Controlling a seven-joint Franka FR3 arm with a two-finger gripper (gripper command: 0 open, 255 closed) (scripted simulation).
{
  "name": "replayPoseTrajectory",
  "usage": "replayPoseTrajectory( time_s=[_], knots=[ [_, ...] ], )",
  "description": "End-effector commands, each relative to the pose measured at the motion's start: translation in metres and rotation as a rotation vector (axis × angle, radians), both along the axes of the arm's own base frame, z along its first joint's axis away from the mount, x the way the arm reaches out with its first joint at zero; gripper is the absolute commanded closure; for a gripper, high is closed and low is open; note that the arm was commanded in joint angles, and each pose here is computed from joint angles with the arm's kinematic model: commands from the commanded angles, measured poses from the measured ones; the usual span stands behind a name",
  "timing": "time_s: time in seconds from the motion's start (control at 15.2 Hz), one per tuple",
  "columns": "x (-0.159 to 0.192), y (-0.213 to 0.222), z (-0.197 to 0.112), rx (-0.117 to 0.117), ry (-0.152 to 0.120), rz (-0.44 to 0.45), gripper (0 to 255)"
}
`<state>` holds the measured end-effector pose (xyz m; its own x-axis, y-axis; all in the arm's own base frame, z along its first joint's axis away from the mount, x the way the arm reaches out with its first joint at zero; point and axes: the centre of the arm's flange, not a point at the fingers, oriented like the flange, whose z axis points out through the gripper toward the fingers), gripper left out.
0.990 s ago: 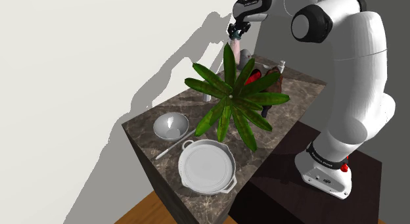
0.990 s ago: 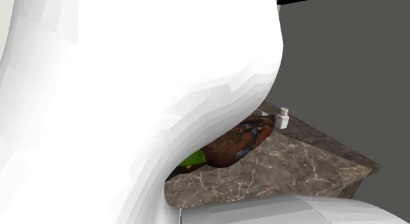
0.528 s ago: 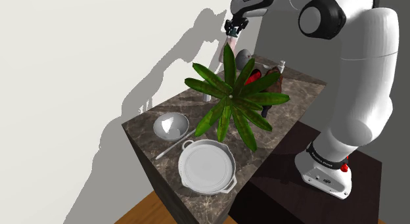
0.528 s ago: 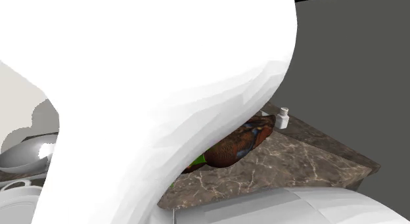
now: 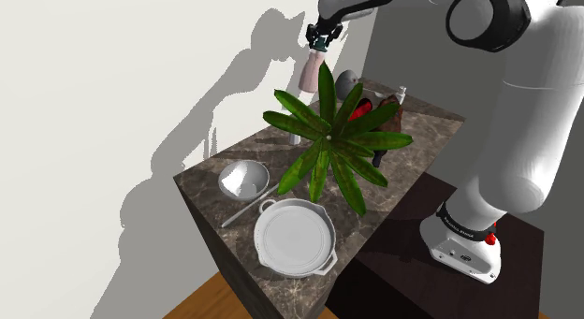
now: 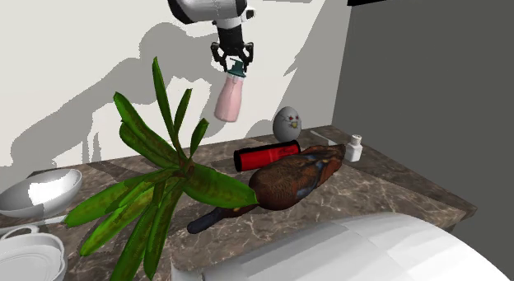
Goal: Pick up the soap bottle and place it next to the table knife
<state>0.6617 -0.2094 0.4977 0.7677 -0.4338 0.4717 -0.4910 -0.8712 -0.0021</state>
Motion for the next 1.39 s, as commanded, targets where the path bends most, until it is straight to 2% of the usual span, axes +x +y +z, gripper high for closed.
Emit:
replayPoseTrajectory(
  time_s=[0.0, 1.32],
  knots=[
    [-0.003, 0.028, 0.008, 0.000, -0.001, -0.001, 255],
    [-0.016, 0.280, 0.085, 0.000, -0.001, -0.001, 255]
  ],
)
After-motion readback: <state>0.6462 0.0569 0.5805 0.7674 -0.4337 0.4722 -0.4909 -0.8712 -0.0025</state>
